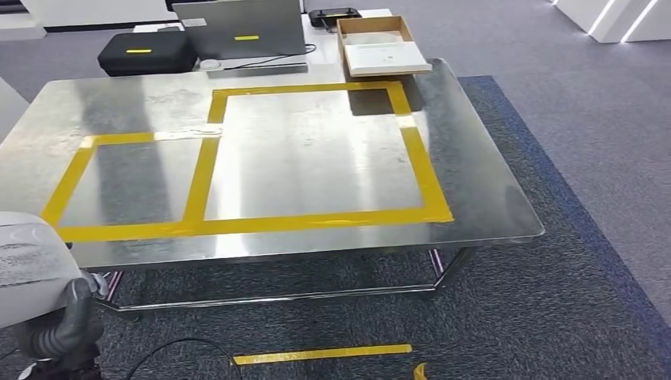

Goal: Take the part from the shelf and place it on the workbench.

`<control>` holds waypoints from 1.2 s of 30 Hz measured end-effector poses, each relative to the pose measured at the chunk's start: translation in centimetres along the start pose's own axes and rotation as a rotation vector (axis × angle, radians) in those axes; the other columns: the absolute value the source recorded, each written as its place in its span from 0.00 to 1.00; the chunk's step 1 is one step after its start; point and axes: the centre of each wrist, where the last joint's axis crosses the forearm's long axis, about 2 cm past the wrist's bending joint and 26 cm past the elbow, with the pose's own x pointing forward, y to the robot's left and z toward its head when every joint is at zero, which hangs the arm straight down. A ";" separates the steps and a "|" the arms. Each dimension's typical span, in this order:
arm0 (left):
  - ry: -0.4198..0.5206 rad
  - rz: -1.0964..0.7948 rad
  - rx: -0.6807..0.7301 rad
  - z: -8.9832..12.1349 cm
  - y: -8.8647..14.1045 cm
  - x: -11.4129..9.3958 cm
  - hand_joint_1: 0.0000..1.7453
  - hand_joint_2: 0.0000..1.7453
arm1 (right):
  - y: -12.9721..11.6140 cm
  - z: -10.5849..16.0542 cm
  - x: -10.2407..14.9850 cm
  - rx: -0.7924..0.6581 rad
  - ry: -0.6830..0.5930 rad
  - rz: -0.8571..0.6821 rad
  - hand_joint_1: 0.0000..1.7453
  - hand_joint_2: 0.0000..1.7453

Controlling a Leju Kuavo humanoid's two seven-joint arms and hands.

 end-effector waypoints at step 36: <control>-0.030 0.002 0.017 0.0 -0.1 0.4 1.00 1.00 | -0.6 0.0 -0.2 -0.051 -0.009 -0.018 0.00 0.00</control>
